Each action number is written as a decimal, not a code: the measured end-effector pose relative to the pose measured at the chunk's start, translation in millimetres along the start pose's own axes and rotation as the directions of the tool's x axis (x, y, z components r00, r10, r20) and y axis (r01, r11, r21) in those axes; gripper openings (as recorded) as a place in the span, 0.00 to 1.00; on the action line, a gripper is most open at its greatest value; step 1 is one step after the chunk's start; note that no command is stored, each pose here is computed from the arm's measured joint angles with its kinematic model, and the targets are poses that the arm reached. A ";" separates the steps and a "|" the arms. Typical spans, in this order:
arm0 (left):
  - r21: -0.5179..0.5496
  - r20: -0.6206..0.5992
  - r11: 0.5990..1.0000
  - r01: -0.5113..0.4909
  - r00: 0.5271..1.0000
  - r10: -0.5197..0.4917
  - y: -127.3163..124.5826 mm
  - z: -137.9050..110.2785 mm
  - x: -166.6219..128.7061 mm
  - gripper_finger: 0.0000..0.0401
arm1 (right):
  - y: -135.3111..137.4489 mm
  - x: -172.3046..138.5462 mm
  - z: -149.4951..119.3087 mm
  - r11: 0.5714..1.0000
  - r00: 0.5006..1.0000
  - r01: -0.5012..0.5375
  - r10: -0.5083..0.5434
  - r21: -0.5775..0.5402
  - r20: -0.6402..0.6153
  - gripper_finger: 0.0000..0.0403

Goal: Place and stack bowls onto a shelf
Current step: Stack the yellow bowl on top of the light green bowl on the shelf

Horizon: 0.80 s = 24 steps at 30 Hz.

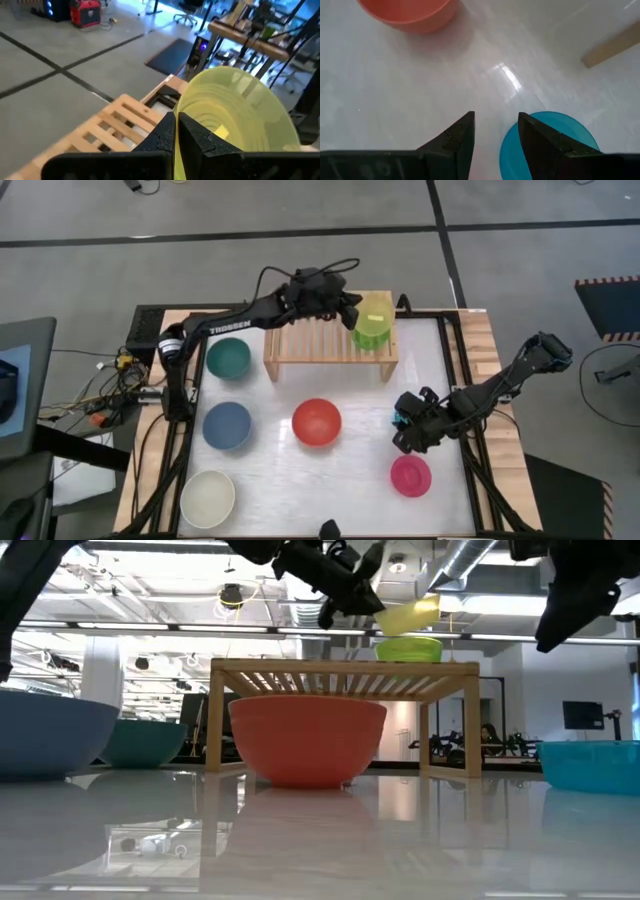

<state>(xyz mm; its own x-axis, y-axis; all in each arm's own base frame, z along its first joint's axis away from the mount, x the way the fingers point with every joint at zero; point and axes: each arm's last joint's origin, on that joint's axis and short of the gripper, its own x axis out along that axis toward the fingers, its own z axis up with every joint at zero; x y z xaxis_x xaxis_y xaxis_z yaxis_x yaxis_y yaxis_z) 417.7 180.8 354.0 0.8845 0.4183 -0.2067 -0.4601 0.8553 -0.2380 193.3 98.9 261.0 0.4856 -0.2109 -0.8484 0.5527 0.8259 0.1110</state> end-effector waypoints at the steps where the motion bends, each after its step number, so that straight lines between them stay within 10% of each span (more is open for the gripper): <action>1: 0.014 -0.015 1.000 -0.006 1.000 0.006 -0.1 1.8 0.0 0.00 | -0.1 0.0 -0.2 1.000 1.000 0.000 0.000 -0.003 -0.003 0.44; 15: 0.129 -0.132 0.992 -0.013 0.991 0.030 6.8 -1.2 0.4 0.03 | -1.4 -0.1 -0.9 1.000 1.000 0.017 -0.017 -0.013 0.001 0.44; 24: 0.110 -0.177 0.994 0.020 0.984 0.000 6.1 -5.0 -0.2 0.36 | -2.4 0.1 -0.3 1.000 1.000 0.015 -0.014 0.012 -0.015 0.44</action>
<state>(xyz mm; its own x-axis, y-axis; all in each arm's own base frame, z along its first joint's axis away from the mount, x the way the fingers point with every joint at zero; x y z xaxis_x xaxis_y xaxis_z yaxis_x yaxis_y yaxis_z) 414.3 184.4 347.9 0.8570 0.3575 -0.3712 -0.4311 0.8920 -0.1361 191.8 97.2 260.5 0.4676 -0.2151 -0.8574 0.5680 0.8163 0.1050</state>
